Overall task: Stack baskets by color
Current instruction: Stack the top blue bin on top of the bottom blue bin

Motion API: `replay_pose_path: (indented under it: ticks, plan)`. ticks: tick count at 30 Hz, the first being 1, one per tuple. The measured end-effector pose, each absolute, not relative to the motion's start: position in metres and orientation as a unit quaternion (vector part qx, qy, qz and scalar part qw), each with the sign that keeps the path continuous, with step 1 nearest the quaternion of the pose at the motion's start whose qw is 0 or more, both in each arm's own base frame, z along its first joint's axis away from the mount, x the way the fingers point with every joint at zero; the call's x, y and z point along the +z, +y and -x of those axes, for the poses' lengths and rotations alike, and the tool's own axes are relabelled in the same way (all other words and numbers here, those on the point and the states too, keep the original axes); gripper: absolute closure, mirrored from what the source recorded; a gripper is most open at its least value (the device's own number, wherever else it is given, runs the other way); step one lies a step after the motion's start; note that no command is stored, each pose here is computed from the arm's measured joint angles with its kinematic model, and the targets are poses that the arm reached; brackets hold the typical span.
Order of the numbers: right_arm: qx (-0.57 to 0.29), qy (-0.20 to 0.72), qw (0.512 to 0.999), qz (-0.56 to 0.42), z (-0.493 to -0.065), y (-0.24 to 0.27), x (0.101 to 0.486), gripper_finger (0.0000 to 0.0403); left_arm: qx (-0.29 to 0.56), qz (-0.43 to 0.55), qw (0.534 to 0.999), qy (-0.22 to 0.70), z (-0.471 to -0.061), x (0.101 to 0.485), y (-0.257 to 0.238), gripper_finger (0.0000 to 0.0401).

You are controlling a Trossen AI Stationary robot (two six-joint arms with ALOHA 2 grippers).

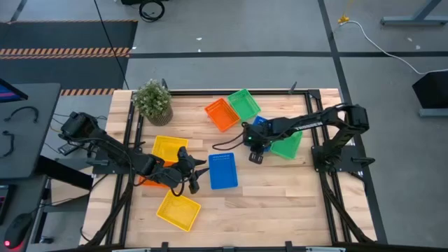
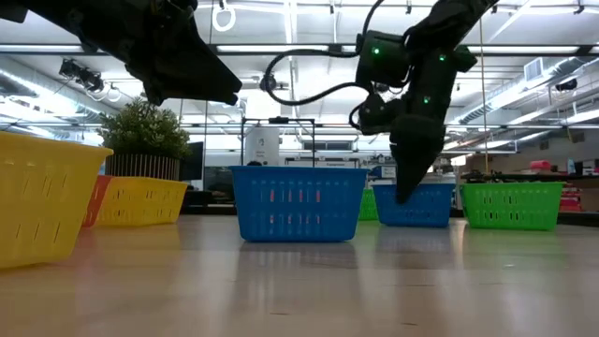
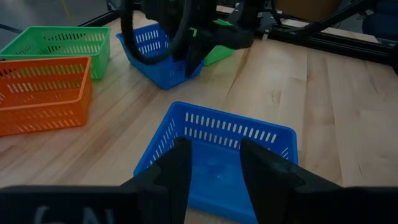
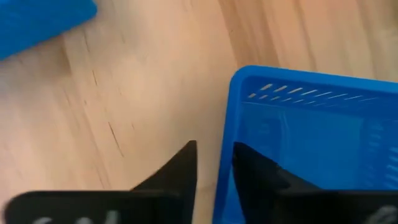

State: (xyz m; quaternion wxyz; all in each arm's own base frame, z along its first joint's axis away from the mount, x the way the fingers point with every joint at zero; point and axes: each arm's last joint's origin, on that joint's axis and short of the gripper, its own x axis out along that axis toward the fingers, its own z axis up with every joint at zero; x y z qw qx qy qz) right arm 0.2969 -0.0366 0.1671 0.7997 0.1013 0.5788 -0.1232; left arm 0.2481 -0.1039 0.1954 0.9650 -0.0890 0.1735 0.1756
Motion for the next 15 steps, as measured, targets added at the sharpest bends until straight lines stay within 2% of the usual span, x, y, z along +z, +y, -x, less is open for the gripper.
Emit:
replay_pose_path:
  ticks: [4,11,15]
  plan:
    - [-0.067,0.586,0.803,-0.09,-0.297,-0.02,0.169,0.0386,0.176,0.089,0.965,0.174,-0.248,0.195,-0.104,0.0259]
    - [0.017,0.582,0.811,-0.048,-0.302,0.05,0.18,0.0395,0.176,0.089,0.965,0.174,-0.248,0.195,-0.104,0.0259]
    - [0.023,0.572,0.819,-0.039,-0.3,0.083,0.187,0.0395,0.176,0.09,0.965,0.174,-0.248,0.195,-0.104,0.0259]
